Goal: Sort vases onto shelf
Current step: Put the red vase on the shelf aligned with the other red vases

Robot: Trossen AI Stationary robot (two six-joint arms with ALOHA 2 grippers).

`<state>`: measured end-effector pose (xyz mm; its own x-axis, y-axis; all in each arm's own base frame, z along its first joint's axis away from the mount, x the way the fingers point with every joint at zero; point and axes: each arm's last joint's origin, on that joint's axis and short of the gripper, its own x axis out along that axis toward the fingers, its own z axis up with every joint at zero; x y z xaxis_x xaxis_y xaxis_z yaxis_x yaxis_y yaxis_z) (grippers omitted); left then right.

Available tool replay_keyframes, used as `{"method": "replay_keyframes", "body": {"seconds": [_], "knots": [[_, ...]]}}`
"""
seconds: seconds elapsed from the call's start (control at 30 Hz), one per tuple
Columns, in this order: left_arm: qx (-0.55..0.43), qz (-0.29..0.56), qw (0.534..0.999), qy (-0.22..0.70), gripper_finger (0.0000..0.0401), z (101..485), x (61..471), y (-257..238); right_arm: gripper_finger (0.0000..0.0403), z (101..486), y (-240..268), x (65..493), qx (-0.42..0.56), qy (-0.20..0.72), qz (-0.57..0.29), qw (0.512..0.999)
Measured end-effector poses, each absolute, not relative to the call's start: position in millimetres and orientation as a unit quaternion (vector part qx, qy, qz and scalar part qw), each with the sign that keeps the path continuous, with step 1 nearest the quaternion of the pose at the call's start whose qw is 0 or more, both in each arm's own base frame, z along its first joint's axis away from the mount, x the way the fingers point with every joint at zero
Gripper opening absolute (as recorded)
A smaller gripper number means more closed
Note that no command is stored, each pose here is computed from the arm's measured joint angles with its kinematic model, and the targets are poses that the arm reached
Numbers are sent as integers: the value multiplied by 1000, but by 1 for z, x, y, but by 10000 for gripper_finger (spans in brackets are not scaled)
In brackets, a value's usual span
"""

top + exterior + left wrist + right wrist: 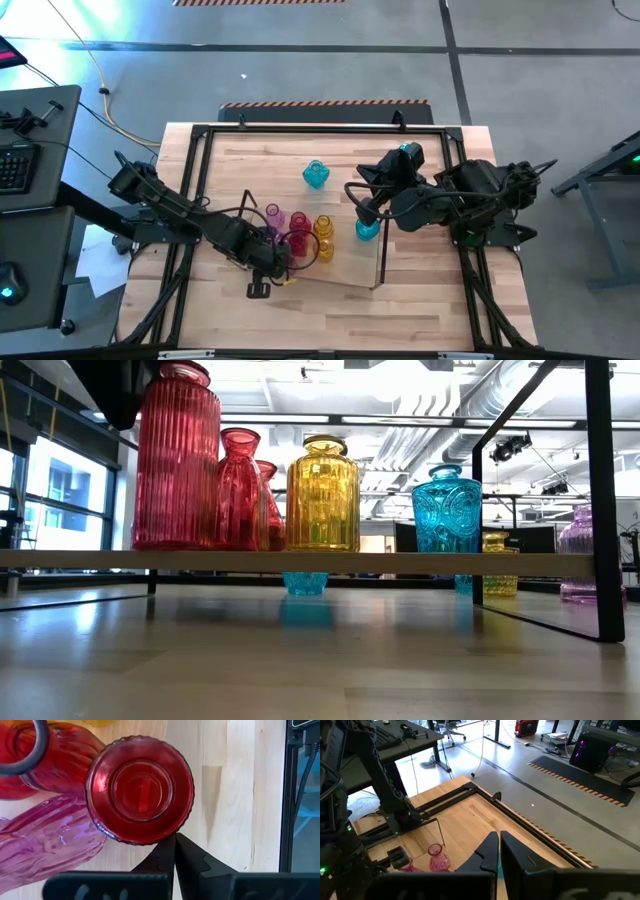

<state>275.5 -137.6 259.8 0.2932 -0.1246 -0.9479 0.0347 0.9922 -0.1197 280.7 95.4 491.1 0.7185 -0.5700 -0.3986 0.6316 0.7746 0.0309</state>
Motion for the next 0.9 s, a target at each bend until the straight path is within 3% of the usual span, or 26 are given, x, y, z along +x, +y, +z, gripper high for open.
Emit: {"method": "replay_keyframes", "body": {"seconds": [0.47,0.9], "knots": [[-64,-44,805,588,0,261,277,-139,0,491,96,281,84,189,-322,924],[-136,33,801,582,0,261,273,-145,0,491,96,281,87,193,-316,925]]}}
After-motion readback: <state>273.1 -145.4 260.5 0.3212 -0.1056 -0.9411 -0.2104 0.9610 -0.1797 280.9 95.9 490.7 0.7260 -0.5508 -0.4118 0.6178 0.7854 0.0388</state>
